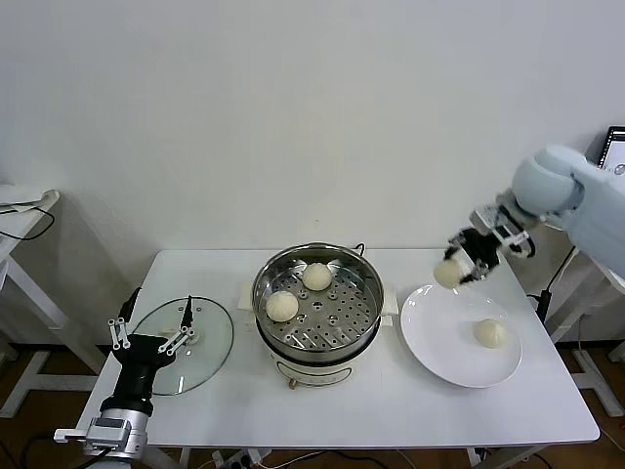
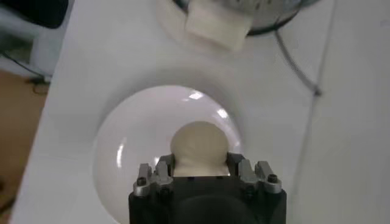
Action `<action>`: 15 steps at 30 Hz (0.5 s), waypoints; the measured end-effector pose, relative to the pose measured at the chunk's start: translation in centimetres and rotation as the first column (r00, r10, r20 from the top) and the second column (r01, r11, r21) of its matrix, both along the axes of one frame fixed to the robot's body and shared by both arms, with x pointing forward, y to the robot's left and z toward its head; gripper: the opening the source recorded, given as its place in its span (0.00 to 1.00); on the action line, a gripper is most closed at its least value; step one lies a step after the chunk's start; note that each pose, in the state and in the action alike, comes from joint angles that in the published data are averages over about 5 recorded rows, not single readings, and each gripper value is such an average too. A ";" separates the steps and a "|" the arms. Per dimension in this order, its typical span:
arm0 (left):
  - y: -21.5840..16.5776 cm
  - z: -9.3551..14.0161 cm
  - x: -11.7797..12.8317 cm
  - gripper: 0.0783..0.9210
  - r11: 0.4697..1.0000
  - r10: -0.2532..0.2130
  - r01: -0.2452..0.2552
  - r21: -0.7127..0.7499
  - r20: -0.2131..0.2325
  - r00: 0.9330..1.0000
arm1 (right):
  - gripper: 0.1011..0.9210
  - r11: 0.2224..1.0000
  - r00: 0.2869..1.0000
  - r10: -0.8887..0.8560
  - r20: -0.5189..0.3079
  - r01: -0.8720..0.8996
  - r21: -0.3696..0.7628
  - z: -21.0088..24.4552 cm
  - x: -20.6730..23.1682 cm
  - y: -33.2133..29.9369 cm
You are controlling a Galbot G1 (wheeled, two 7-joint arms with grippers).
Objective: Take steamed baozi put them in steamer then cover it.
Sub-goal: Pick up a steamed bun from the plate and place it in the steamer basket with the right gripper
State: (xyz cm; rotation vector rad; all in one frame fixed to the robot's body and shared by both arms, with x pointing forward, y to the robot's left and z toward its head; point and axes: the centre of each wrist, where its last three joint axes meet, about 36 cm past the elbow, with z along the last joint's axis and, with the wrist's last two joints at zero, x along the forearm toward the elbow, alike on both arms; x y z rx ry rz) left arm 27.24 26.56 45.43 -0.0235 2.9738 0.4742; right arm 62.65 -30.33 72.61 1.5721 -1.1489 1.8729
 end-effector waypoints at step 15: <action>0.8 2.1 -0.8 0.88 1.000 0.015 -0.016 0.021 0.042 0.999 | 0.59 0.824 0.826 0.556 0.091 -0.533 -0.189 1.0 0.0 13.3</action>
